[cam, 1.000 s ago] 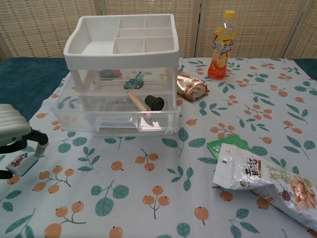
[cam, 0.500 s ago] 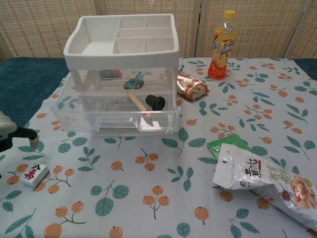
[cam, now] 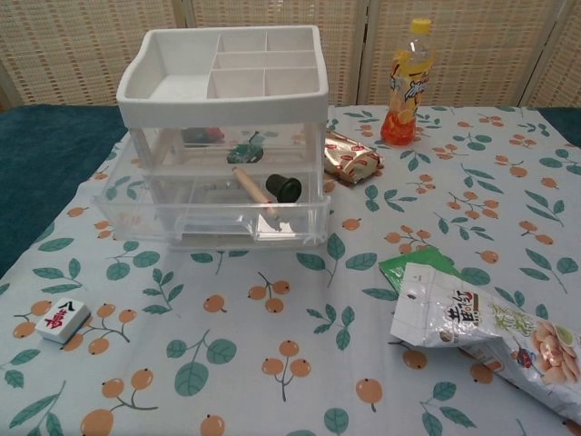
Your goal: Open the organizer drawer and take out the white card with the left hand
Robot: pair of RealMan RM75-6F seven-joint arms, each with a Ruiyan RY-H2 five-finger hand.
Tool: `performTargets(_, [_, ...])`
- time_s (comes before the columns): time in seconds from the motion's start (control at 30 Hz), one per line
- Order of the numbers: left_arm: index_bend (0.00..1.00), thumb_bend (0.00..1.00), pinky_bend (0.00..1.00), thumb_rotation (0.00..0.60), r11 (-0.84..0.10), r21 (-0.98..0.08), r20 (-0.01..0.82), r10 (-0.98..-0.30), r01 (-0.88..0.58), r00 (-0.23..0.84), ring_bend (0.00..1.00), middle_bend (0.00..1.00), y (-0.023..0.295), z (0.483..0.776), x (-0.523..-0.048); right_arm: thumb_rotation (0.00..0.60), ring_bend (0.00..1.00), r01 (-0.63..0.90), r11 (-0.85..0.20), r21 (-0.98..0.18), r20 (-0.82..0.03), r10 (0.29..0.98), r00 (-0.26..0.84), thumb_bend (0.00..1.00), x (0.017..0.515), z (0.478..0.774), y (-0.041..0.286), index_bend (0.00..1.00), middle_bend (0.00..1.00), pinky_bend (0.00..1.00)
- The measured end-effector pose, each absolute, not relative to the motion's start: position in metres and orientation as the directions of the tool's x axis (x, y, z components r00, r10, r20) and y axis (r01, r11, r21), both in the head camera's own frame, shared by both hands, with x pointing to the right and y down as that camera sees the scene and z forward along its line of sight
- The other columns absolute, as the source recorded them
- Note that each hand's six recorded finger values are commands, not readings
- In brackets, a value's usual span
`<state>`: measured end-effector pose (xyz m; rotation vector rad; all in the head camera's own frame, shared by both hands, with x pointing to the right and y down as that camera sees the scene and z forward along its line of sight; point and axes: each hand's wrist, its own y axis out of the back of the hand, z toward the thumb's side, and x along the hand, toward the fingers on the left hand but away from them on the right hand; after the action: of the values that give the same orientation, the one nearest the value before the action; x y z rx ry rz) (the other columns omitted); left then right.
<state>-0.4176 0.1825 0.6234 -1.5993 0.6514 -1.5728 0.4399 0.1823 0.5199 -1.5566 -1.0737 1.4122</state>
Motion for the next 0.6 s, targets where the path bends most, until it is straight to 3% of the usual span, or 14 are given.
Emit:
performTargets(0.2, [0.34,0.13,0.73,0.6,-0.519,-0.851,0.522,-0.852,0.082,0.032,0.61,0.63,0.176,0.604,-0.431,0.6,0.0,0.114,-0.423,-0.899,-0.42,0.906,0.051,0.22,0.436,0.535,0.191,0.0,0.07,0.09])
performTargets(0.6, [0.34,0.13,0.73,0.6,-0.432,-0.901,0.433,-0.901,0.044,0.02,0.61,0.63,0.205,0.575,-0.427,0.6,0.0,0.144,-0.443,-0.885,-0.441,0.896,0.049,0.22,0.435,0.546,0.206,0.0,0.09,0.09])
